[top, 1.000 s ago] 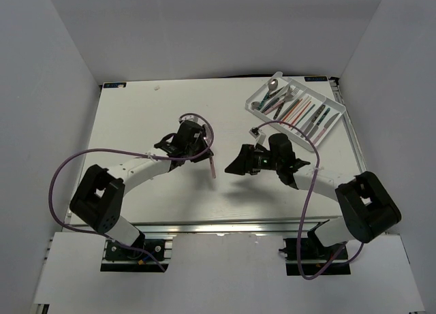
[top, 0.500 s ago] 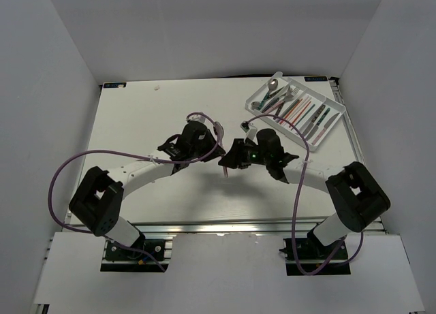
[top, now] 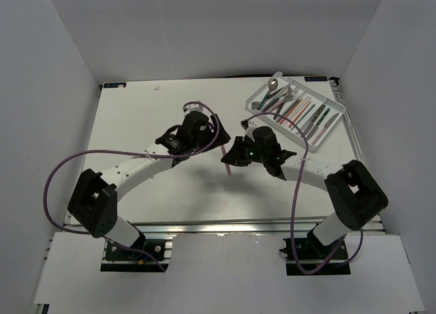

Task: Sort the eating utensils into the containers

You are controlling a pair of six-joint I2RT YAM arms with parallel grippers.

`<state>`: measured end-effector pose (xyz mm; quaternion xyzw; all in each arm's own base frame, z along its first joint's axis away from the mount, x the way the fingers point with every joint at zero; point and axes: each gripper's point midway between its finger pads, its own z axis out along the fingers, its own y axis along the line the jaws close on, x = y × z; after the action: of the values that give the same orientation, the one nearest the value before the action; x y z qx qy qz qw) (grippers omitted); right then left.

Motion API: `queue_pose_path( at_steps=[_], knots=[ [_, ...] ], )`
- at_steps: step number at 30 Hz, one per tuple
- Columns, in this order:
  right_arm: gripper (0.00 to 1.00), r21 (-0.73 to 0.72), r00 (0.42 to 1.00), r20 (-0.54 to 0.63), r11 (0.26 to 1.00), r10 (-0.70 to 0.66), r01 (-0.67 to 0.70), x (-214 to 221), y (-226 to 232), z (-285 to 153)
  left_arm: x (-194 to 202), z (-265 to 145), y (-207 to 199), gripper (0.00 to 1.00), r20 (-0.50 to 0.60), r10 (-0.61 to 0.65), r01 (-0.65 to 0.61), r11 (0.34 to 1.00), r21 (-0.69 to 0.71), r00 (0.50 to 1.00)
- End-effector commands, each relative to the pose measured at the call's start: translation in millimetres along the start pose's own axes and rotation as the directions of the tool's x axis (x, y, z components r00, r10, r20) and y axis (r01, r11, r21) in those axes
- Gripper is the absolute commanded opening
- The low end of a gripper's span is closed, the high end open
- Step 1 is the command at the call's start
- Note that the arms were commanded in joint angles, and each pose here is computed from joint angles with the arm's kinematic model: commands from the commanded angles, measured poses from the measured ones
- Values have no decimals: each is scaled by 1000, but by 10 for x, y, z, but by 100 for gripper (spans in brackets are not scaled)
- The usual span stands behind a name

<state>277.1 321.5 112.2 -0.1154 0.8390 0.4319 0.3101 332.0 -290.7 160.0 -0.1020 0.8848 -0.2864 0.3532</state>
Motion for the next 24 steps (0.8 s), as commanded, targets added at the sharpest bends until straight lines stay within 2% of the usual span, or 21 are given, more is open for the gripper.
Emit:
queue_pose_path(
  at_steps=[1,3,7,9,11,12,13,14,15,17,18,20,24],
  knots=[
    [0,115,996,83,993,20,-30,-364,-161,60,-675,-489,-1,98,224,61,-30,990,-137,973],
    [0,189,993,90,978,72,-88,-447,-361,72,-895,-780,274,98,313,113,-18,957,-291,943],
    [0,319,968,176,920,180,-229,-863,-996,86,-1108,-1283,569,98,400,208,-22,906,-422,893],
    [0,323,953,233,909,193,-263,-1179,-1125,83,-1112,-1439,686,98,386,275,-70,881,-469,880],
    [0,361,938,266,879,223,-312,-1351,-1470,100,-1089,-1588,799,98,385,318,-101,866,-489,866],
    [0,345,930,306,886,206,-310,-1668,-1456,110,-1073,-1636,857,98,366,359,-138,850,-509,858],
    [0,374,929,290,866,230,-331,-1656,-1712,175,-1080,-1740,911,98,379,372,-139,844,-518,847],
    [0,357,923,331,880,194,-313,-2014,-1673,178,-981,-1723,1054,98,340,410,-174,817,-550,846],
    [0,390,925,323,862,203,-325,-2010,-1896,253,-947,-1745,1122,98,335,419,-178,807,-563,844],
    [0,405,926,318,855,201,-324,-2139,-1996,277,-848,-1786,1315,98,329,436,-177,786,-592,838],
    [0,395,919,344,859,191,-326,-2330,-2043,290,-814,-1788,1370,98,325,443,-180,779,-600,836],
    [0,394,906,373,849,202,-352,-2457,-2121,279,-762,-1791,1449,98,332,445,-177,779,-602,831],
    [0,361,862,442,830,250,-426,-2753,-2351,290,-628,-1706,1531,98,280,452,-210,769,-604,847]
  ],
)
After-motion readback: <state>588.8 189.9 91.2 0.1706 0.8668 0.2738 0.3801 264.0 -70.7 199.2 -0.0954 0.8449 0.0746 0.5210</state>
